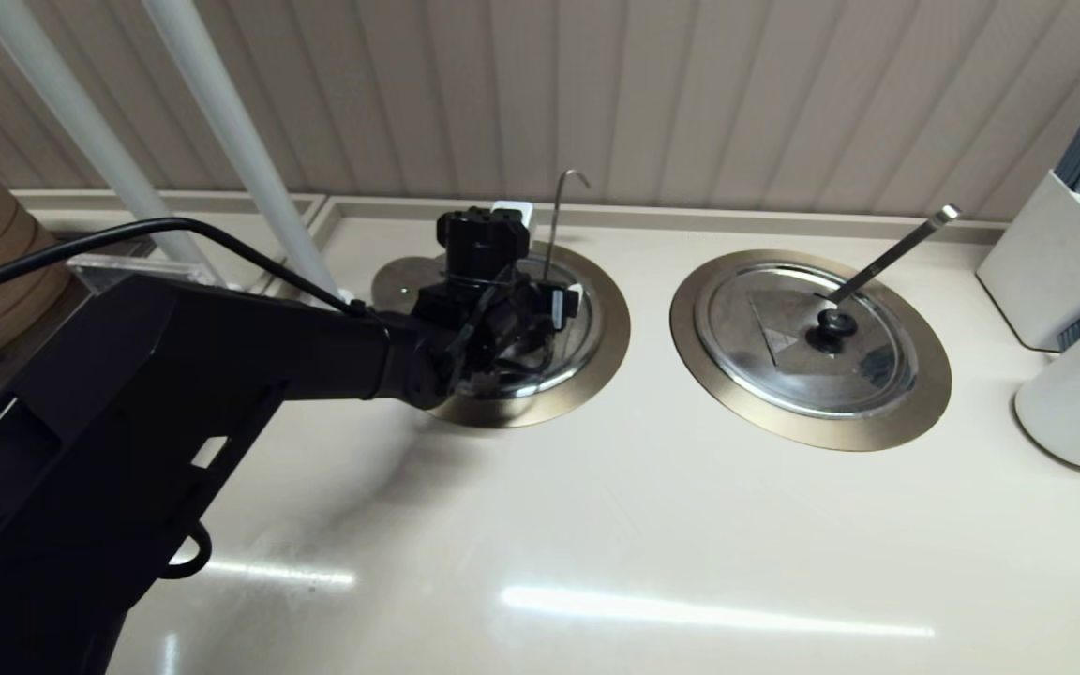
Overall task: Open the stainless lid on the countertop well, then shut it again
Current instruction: Close the lid
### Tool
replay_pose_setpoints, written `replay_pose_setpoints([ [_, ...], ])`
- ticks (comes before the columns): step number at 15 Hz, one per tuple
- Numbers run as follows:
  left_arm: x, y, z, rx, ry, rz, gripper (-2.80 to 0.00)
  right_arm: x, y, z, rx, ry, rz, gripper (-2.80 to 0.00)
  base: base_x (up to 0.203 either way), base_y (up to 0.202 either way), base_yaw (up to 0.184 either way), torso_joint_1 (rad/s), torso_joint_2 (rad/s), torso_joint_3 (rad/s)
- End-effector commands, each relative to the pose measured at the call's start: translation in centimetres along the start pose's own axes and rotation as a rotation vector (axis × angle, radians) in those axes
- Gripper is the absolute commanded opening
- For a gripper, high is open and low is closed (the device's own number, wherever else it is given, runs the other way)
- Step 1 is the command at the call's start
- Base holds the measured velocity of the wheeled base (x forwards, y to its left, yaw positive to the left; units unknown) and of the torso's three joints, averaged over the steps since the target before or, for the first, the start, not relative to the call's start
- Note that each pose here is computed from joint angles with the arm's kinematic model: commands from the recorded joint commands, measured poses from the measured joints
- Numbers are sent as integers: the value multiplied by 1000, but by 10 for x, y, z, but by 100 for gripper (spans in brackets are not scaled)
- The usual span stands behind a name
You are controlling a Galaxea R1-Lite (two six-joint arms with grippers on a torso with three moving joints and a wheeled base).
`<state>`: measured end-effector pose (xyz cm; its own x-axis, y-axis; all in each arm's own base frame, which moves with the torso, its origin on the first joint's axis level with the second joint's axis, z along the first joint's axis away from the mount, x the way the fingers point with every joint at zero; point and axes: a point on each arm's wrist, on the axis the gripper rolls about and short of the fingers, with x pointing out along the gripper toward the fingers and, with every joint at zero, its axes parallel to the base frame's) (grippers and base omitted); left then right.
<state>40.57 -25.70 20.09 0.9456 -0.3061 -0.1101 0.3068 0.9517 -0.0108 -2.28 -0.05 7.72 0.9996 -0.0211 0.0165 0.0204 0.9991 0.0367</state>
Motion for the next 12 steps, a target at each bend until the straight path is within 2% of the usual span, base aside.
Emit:
replay_pose_setpoints([
  [1, -12, 4, 16, -18, -31, 41, 0, 0, 0, -1, 0, 4, -1, -280, 0, 0, 0, 0, 0, 0],
  [6, -43, 21, 36, -104, -46, 129, 0, 0, 0, -1, 0, 4, -1, -280, 0, 0, 0, 0, 0, 0],
  [10, -86, 49, 57, -188, -79, 217, 0, 0, 0, -1, 0, 6, -1, -280, 0, 0, 0, 0, 0, 0],
  [12, -101, 62, 70, -284, -110, 247, 0, 0, 0, -1, 0, 4, -1, -280, 0, 0, 0, 0, 0, 0],
])
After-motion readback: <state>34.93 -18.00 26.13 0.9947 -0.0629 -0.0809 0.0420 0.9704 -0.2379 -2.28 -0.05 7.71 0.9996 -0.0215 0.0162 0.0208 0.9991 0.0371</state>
